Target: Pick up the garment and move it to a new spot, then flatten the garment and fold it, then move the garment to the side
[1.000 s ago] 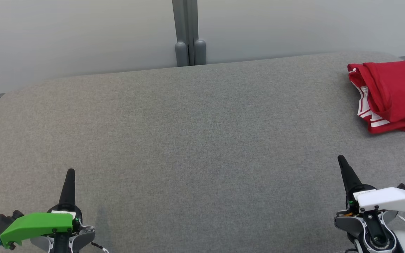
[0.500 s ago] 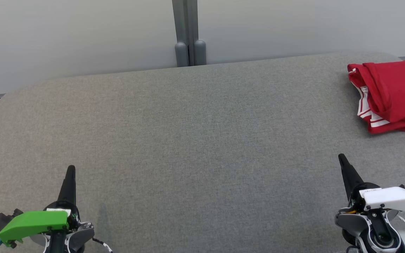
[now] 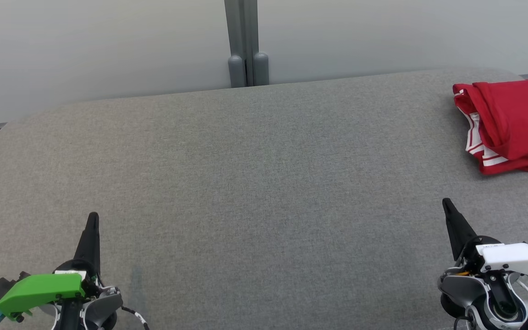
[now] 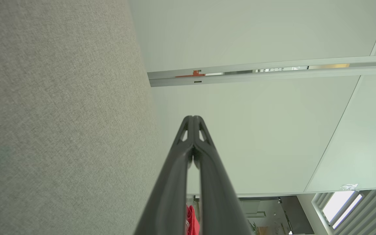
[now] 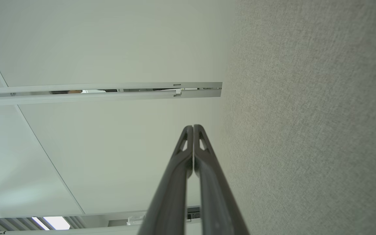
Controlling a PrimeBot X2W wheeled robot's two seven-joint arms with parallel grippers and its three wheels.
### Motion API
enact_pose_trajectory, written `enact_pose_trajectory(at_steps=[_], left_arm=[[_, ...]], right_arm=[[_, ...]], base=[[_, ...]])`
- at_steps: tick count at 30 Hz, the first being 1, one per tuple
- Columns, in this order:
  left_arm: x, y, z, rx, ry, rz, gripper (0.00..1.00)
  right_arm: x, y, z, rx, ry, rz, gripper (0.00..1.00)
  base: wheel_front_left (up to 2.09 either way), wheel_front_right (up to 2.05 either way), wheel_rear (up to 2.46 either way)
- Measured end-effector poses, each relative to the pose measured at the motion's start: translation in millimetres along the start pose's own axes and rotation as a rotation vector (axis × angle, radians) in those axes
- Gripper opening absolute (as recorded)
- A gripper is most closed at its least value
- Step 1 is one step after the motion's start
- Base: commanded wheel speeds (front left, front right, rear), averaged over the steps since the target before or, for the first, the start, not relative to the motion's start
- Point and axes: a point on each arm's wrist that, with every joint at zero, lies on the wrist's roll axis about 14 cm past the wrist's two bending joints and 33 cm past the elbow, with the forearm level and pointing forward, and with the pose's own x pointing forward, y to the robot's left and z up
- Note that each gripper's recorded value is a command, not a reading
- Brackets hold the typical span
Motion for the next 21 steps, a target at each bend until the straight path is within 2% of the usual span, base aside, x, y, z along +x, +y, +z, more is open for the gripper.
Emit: enact_pose_trajectory(at_steps=[6, 21], left_arm=[[1.3, -3.3, -0.4, -0.038, 0.004, -0.012, 0.00], [1.3, -3.5, -0.3, -0.039, 0.004, -0.013, 0.00]], right_arm=[[1.1, 2.6, 1.0, 0.035, -0.001, 0.009, 0.00], [1.2, 2.7, 0.9, 0.037, 0.001, 0.010, 0.00]], base=[[0.00, 0.00, 0.00], [0.00, 0.00, 0.00]])
